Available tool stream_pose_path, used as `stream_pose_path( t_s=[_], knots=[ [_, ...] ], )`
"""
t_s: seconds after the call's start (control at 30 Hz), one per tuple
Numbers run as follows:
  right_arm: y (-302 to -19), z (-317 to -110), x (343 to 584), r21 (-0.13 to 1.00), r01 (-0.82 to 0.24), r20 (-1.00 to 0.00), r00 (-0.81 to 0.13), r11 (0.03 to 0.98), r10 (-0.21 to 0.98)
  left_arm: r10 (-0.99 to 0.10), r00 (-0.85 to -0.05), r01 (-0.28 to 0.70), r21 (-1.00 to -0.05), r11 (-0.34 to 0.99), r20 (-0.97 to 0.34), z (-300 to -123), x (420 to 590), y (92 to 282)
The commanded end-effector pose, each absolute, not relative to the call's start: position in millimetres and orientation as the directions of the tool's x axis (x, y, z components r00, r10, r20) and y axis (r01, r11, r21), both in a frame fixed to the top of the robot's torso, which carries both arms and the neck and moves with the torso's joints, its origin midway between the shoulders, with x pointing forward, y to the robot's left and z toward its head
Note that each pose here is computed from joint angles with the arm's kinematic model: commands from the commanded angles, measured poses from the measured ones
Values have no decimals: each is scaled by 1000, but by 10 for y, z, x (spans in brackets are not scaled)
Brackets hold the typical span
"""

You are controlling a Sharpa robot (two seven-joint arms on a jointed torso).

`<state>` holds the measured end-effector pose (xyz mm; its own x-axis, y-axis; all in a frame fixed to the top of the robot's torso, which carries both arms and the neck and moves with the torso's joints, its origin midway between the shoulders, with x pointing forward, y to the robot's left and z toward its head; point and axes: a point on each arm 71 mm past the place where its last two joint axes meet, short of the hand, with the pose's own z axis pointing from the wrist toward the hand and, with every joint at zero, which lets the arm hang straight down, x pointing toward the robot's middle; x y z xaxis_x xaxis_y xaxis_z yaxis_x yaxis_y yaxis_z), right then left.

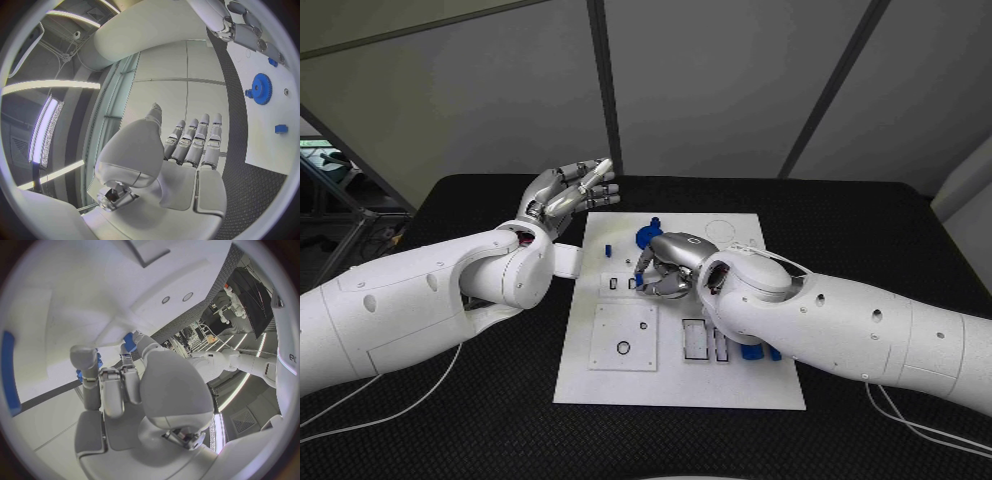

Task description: Assemble the parts on the task board

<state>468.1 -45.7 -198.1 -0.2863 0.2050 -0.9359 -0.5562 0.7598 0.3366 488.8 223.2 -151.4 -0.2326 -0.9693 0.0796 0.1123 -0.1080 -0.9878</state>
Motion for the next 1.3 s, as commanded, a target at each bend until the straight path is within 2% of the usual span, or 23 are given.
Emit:
stream_pose_path(
  t_s=[0.03,1.3],
  knots=[
    [-474,-2059,4674,316,-548,-936,-316,774,158,-966,-247,124,-986,-110,77,-1495,4888,2219],
    [-474,-2049,4685,310,-549,-941,-296,776,167,-965,-249,122,-986,-111,78,-1496,4889,2215]
  ],
)
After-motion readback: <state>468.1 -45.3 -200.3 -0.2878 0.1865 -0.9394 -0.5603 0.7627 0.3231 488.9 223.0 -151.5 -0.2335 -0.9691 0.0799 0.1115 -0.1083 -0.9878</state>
